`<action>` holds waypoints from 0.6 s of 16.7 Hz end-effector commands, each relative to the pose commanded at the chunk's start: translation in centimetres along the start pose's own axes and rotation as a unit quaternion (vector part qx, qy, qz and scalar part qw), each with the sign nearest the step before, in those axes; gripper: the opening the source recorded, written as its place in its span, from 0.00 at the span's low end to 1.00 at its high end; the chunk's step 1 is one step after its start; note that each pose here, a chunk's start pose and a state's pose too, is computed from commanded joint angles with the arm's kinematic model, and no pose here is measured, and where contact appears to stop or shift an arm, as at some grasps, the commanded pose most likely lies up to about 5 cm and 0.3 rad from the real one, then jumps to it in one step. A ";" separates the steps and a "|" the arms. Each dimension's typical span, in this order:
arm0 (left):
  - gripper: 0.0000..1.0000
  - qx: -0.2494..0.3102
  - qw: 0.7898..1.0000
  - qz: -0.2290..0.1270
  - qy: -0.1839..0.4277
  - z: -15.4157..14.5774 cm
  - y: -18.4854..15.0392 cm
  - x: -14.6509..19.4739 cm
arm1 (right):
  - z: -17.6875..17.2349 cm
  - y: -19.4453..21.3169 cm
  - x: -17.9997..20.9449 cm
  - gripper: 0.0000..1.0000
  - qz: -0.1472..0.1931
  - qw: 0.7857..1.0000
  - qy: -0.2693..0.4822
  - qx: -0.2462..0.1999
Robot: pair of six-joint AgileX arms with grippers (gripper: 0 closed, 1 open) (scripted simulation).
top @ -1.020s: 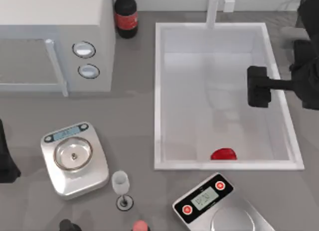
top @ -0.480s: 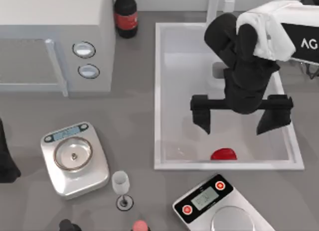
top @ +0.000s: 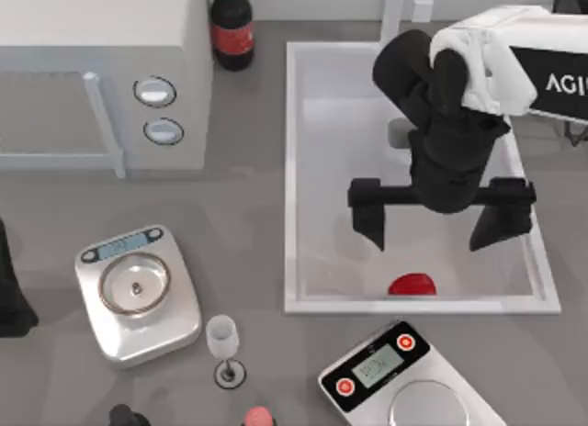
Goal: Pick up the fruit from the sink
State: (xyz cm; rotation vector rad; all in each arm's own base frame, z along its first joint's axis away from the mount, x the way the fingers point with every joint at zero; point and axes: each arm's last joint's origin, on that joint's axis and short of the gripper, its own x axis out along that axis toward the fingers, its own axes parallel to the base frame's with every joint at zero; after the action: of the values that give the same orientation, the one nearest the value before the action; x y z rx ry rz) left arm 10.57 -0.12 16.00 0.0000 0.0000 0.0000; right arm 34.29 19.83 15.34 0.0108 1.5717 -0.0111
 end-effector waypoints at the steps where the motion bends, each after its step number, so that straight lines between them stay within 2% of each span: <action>1: 1.00 0.000 1.000 0.000 0.000 0.0 0.0 0.0 | 0.1 0.1 0.8 1.00 -0.001 1.000 0.001 0.000; 10: 1.00 0.000 1.000 0.000 0.000 0.0 0.0 0.0 | 0.2 0.3 13.5 1.00 0.003 1.000 -0.005 -0.002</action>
State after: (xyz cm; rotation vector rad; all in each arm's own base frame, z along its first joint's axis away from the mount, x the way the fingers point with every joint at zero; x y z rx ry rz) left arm 10.57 -0.12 16.00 0.0000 0.0000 0.0000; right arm 34.47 20.14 1.80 0.0119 1.5625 -0.0042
